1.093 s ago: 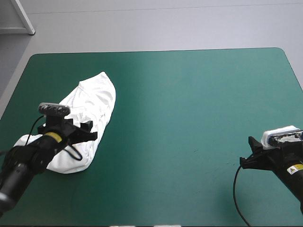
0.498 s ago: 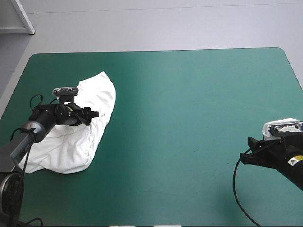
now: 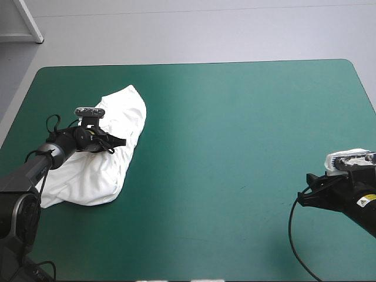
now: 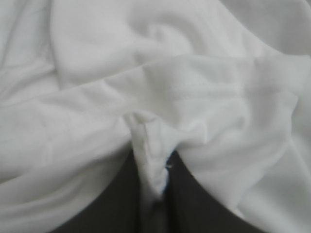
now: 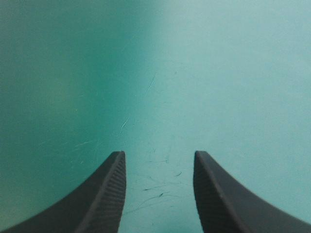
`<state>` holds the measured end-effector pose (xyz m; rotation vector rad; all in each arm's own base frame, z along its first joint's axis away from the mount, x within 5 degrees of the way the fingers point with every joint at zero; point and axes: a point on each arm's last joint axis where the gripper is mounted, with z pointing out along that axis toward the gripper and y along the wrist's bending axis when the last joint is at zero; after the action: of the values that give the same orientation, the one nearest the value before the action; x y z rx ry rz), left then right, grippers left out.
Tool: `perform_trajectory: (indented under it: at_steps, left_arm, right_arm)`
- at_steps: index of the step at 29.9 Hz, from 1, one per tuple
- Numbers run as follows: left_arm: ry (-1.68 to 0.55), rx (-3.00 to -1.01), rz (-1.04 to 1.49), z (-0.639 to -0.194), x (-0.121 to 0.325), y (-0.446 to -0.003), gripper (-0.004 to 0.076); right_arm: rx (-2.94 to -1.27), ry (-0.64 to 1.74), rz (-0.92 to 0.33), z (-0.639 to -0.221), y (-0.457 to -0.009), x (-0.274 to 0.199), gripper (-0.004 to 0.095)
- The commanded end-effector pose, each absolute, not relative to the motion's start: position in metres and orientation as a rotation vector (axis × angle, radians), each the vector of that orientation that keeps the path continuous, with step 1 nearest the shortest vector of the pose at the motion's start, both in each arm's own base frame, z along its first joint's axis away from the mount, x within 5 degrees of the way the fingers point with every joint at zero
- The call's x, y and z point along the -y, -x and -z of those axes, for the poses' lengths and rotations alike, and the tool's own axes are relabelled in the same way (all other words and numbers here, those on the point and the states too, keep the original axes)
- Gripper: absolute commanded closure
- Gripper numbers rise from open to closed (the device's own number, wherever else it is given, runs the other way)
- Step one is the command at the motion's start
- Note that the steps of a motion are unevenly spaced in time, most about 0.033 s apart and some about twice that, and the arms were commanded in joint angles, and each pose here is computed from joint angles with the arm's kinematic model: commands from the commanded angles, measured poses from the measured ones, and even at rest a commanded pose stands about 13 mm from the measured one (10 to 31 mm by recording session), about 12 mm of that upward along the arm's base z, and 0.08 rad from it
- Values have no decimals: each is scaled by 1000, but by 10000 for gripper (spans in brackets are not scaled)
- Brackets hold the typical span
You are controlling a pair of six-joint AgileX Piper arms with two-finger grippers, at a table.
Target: Fold the cloth
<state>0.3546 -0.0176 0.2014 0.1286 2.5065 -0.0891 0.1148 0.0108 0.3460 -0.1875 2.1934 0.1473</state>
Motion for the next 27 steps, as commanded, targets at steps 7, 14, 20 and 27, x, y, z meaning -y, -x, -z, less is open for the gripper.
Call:
perform_trajectory:
  at_steps: [7, 14, 20, 27]
  left_arm:
    - [-846, -2326, 282, -233, 140, -342, 734]
    - [-1244, -2128, 392, -250, 244, -287, 734]
    - [-1321, -2056, 435, -254, 273, -264, 733]
    - [-1357, -2090, 489, -273, 273, -259, 419]
  right_arm:
    - [-2083, 154, -156, -375, -115, -12, 480]
    - [-2096, 141, -170, -377, -113, -12, 479]
    - [-2105, 140, -125, -377, -113, -9, 479]
    - [-2125, 125, -119, -375, -112, -8, 476]
